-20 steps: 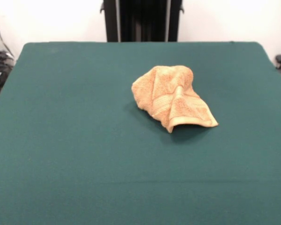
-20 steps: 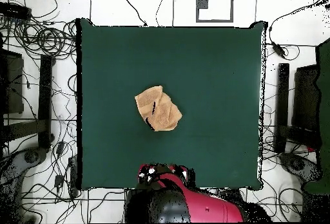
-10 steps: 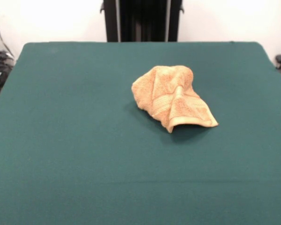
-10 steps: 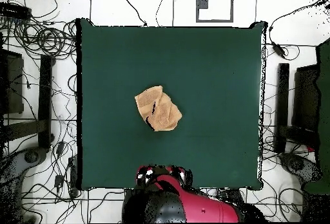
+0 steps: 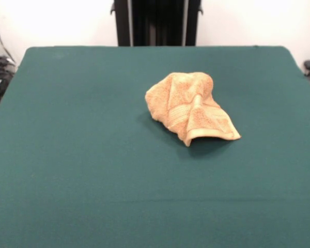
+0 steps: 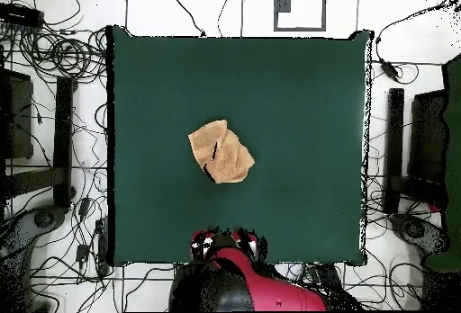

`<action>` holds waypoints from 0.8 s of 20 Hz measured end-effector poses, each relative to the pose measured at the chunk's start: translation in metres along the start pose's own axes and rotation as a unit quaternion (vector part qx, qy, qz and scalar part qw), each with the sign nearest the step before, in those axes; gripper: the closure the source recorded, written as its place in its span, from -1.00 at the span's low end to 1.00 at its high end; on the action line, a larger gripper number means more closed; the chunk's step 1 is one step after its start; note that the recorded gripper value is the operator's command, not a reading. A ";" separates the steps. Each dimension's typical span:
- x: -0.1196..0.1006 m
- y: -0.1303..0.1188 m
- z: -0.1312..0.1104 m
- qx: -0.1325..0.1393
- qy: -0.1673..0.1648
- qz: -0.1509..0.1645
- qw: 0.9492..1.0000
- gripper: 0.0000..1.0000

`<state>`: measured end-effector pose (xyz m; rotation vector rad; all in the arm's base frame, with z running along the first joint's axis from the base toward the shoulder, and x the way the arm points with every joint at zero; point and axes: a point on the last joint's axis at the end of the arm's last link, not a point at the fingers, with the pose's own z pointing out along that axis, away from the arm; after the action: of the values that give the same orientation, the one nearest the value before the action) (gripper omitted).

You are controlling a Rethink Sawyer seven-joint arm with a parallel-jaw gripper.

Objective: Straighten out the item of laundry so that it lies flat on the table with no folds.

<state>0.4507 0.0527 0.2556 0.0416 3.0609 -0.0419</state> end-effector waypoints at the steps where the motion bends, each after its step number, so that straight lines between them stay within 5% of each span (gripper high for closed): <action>1: 0.001 0.000 -0.001 0.000 0.000 0.000 1.000 -1.00; 8: 0.008 -0.013 -0.031 0.006 -0.004 0.017 1.000 -1.00; 16: 0.001 -0.115 -0.030 0.002 0.043 0.086 0.995 -1.00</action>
<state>0.4441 -0.0619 0.2882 0.3153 3.1286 -0.0378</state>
